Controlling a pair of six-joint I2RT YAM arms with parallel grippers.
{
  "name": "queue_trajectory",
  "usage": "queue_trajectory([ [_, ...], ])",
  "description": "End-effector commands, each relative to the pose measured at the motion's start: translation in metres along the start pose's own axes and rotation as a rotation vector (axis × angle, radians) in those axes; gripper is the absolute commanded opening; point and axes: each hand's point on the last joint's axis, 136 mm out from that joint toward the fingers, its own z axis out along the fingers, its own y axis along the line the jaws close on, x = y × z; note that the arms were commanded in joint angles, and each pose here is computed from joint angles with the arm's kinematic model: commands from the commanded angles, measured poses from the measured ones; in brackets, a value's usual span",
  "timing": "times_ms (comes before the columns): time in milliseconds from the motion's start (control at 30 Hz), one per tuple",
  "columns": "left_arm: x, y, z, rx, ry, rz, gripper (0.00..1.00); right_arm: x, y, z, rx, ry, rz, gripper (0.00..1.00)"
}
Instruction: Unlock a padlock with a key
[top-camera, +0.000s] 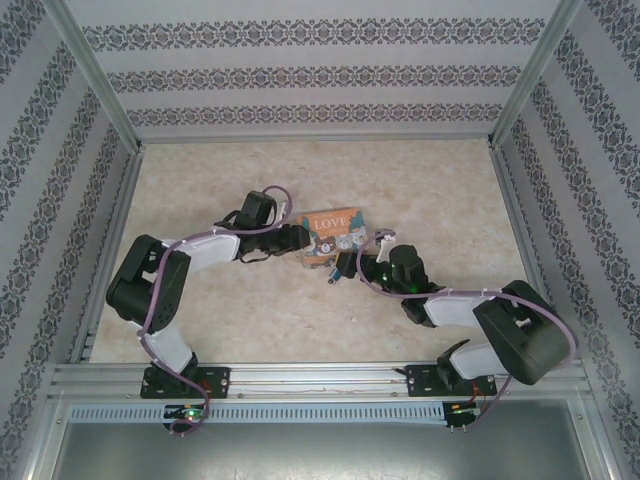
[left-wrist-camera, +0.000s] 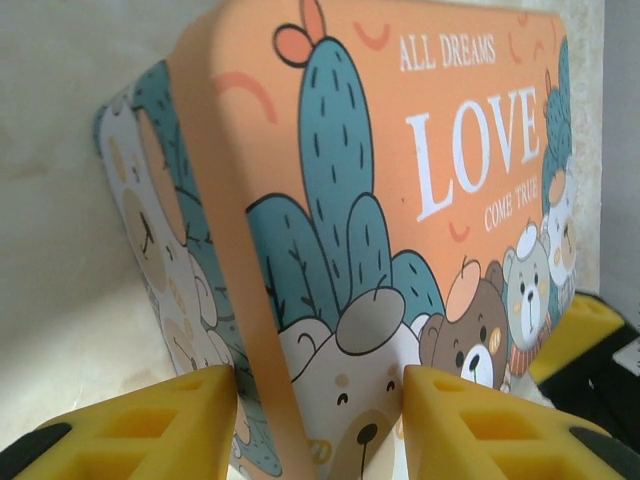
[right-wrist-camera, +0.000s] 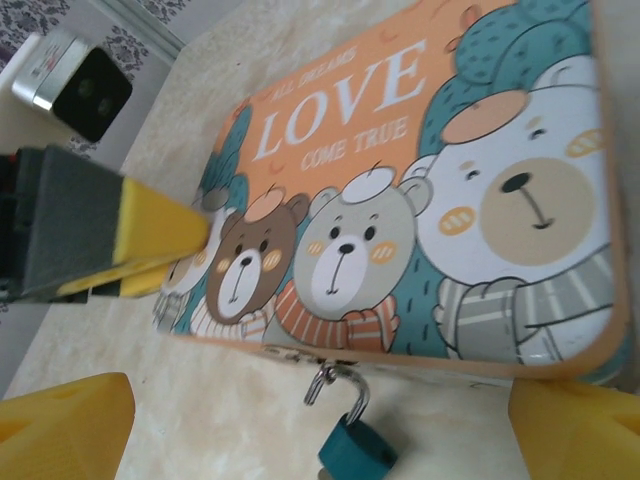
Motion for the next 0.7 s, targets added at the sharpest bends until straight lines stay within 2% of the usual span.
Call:
queue_trajectory([
  [0, 0.028, 0.028, -0.001, -0.078, 0.05, -0.075, 0.46, -0.02, 0.008, 0.005, -0.061, -0.04, -0.092, 0.96],
  [300, 0.031, 0.019, -0.01, -0.036, 0.017, -0.089, 0.49, -0.032, 0.003, 0.006, -0.116, -0.065, -0.079, 0.94],
  [433, 0.02, 0.006, -0.03, -0.045, -0.047, -0.042, 0.54, -0.027, -0.002, -0.003, -0.1, -0.055, -0.047, 0.94],
  [667, 0.004, -0.014, -0.066, -0.062, -0.146, 0.024, 0.55, -0.016, -0.003, -0.024, -0.076, -0.035, 0.024, 0.93],
])
